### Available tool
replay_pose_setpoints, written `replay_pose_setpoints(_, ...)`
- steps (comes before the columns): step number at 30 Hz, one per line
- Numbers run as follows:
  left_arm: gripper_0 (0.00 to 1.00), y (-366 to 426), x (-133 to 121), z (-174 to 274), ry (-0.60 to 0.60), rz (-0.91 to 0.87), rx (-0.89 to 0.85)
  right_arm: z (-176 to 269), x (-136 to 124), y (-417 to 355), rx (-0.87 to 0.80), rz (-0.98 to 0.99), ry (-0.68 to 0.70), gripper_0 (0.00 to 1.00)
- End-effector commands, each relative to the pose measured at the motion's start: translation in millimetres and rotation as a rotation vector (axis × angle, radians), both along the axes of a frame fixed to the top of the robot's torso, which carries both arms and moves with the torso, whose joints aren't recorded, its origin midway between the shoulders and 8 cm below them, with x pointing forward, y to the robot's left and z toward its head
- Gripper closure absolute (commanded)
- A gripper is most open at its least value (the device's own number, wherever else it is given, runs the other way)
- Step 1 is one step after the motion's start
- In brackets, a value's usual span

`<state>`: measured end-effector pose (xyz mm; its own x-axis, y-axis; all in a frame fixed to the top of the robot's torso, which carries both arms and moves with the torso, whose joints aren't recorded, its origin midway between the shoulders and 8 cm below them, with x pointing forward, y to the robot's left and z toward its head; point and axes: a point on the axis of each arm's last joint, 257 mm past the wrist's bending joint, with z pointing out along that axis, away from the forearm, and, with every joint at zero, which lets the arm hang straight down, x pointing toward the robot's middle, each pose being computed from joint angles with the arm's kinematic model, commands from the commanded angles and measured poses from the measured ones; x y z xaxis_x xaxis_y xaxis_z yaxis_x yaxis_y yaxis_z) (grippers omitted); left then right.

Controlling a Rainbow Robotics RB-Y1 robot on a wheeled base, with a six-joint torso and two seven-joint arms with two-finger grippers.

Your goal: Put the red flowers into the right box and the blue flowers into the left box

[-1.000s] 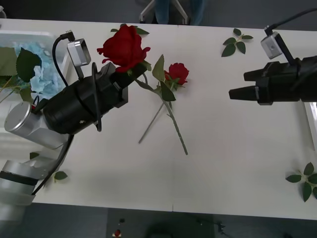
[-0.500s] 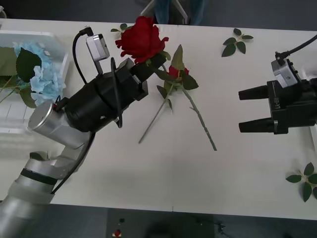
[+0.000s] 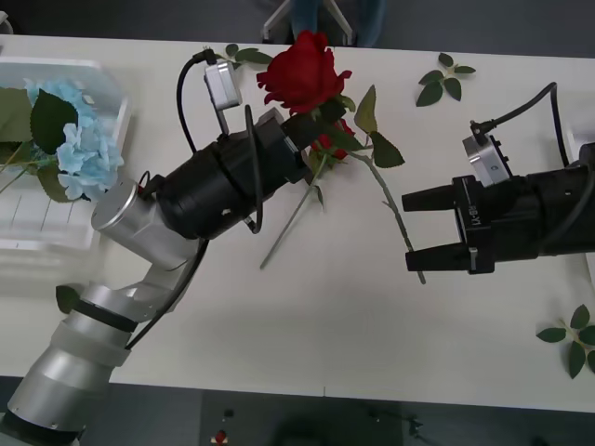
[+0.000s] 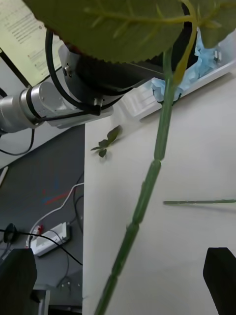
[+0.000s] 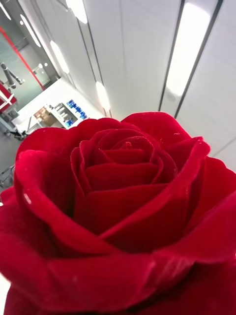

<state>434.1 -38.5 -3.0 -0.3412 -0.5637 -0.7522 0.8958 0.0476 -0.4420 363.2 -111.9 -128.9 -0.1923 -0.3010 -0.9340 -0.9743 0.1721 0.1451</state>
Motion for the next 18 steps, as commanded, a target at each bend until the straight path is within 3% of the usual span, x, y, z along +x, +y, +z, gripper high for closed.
replay_pose_setpoints(1,1.00,-7.5,-1.6,11.1,-0.001,-0.027,-0.009,8.7,8.6,13.9,0.011,-0.021,0.016,0.00)
replay_pose_setpoints(18,1.00,-5.7,3.0,2.4,0.009,-0.019,0.012,-17.6,32.0,55.2,-0.004,-0.096,0.019,0.00)
